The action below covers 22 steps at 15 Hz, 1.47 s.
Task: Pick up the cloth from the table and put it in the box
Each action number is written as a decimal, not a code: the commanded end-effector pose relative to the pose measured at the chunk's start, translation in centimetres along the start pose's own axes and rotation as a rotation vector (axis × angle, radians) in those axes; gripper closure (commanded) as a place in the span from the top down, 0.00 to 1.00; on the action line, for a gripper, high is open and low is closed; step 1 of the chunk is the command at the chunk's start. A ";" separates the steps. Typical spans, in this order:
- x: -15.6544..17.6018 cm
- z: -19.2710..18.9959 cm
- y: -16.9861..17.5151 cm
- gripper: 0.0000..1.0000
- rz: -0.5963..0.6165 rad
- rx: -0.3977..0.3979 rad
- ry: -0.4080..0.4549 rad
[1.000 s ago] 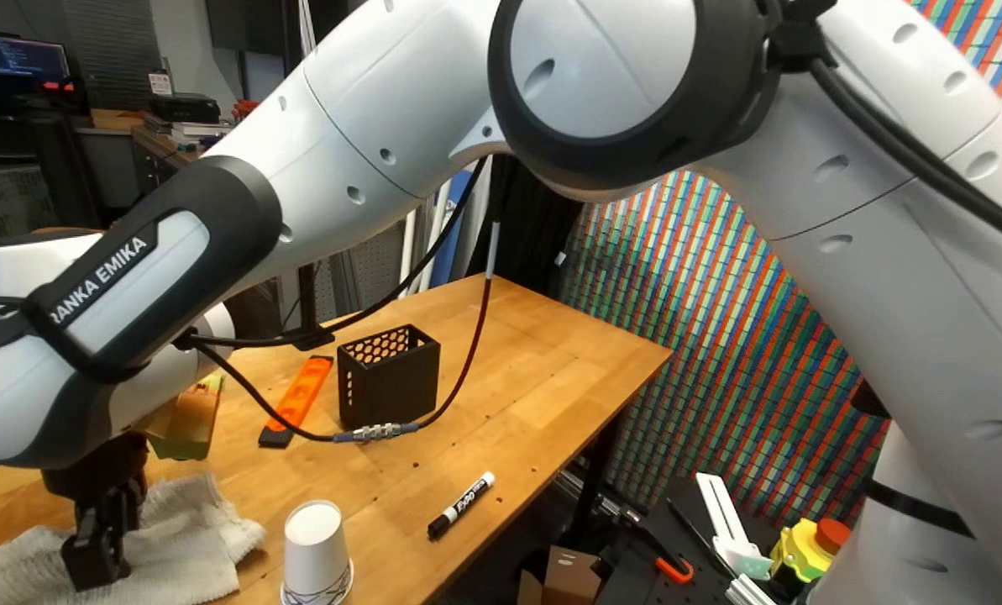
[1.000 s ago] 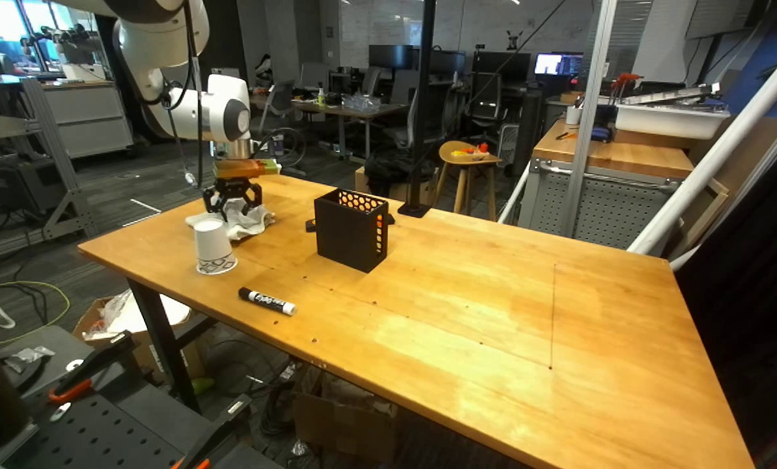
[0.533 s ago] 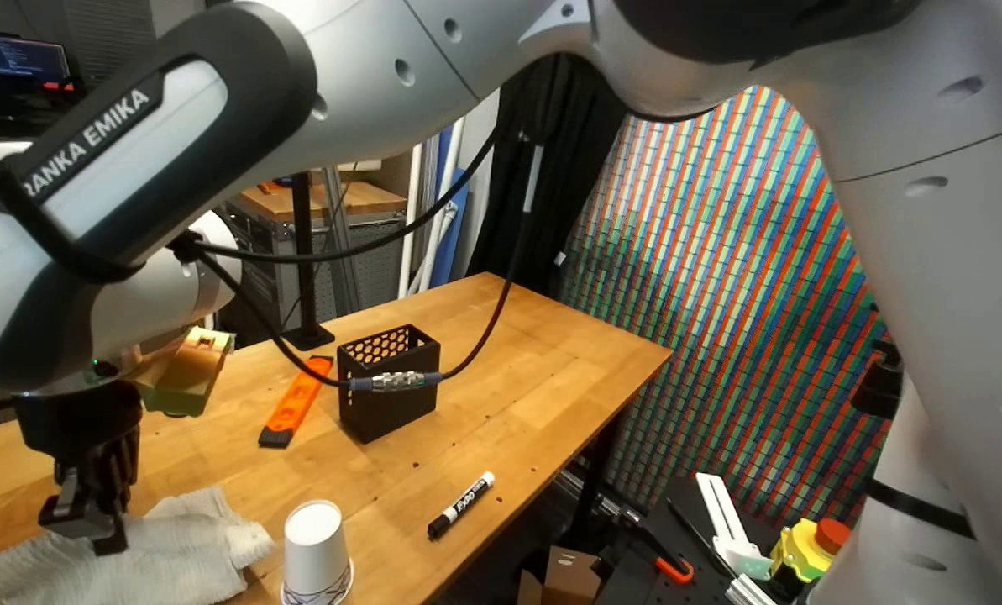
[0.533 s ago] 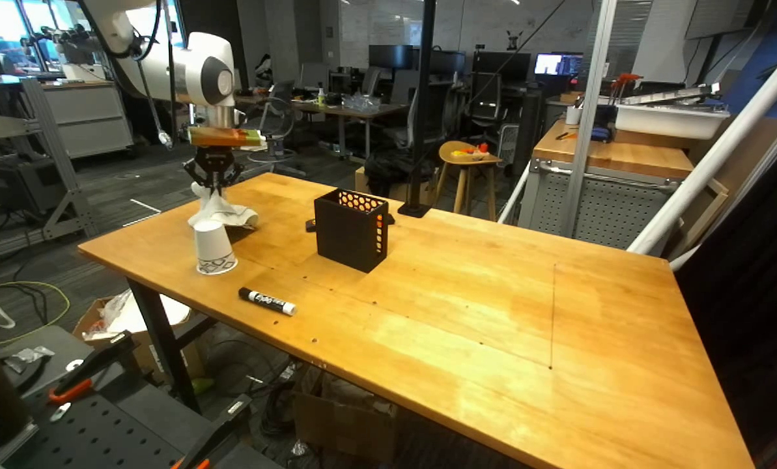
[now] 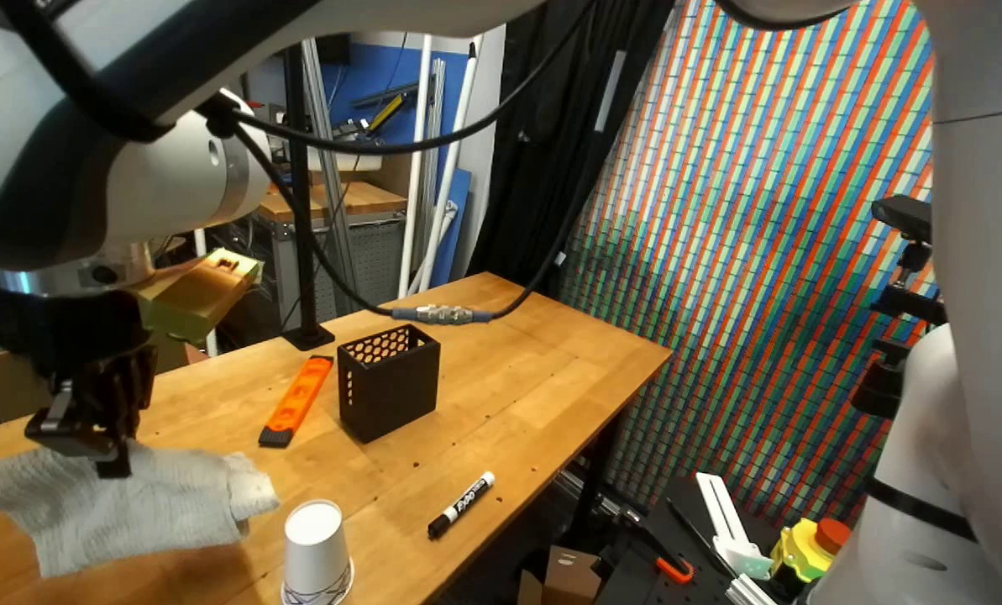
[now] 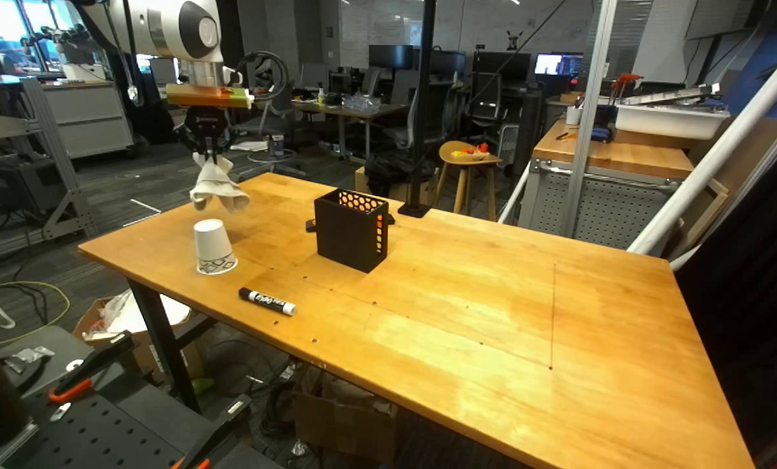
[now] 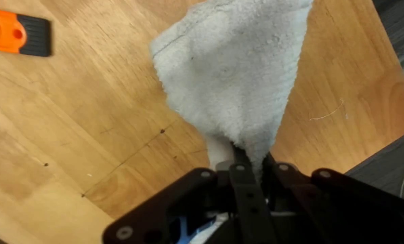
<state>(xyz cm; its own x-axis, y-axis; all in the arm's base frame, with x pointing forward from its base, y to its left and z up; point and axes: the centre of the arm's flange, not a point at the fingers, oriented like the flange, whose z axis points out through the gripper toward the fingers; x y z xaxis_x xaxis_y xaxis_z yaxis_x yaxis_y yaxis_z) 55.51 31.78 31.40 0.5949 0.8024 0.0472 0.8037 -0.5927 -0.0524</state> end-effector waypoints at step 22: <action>-20.6 -5.6 21.3 0.03 0.588 -0.319 -0.067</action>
<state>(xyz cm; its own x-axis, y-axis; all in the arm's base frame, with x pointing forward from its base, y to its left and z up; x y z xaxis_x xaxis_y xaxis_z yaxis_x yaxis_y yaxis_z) 59.55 2.46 35.68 0.9221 0.3867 0.0104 0.3760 -0.9021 0.2118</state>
